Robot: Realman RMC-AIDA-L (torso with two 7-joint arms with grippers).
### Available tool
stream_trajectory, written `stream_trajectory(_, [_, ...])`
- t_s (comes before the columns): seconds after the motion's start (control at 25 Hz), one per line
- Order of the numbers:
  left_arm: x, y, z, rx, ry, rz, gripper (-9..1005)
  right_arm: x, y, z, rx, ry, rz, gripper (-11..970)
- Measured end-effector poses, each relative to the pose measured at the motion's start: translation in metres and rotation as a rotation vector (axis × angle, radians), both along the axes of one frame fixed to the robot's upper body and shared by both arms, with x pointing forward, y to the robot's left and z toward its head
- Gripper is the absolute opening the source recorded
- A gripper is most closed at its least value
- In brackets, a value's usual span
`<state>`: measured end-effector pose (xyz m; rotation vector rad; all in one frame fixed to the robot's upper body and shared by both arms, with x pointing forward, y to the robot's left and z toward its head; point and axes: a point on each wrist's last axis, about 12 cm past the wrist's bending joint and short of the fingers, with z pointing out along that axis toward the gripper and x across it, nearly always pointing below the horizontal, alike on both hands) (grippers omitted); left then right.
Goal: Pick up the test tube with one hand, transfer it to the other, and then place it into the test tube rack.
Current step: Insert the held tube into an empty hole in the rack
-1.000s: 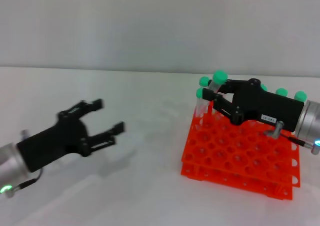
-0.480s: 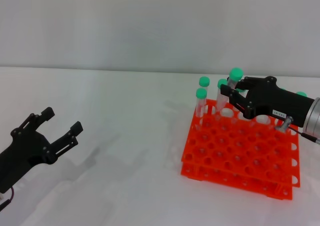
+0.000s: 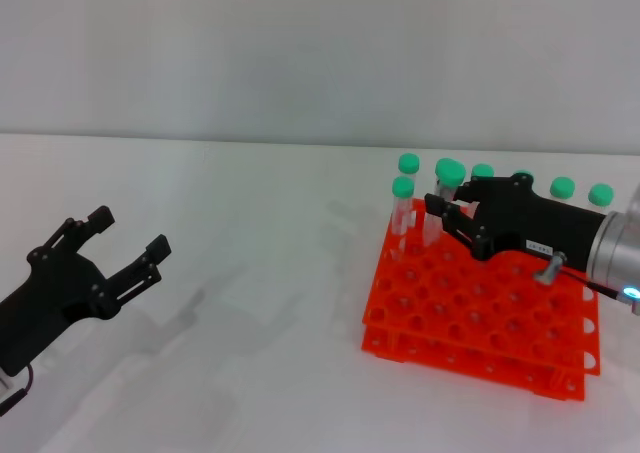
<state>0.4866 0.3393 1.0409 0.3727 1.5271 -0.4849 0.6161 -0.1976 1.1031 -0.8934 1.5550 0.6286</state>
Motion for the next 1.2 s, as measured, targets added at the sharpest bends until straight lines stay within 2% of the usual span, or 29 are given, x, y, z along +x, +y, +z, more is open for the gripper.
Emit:
stream_trajectory(0.44, [0.006, -0.003, -0.002, 0.006, 0.017, 0.005, 890, 0.003, 0.006, 0.003, -0.001, -0.053, -0.014, 205])
stream_trajectory(1.2, [0.011, -0.007, -0.001, 0.005, 0.018, -0.001, 890, 0.007, 0.001, -0.006, -0.067, -0.026, -0.067, 219])
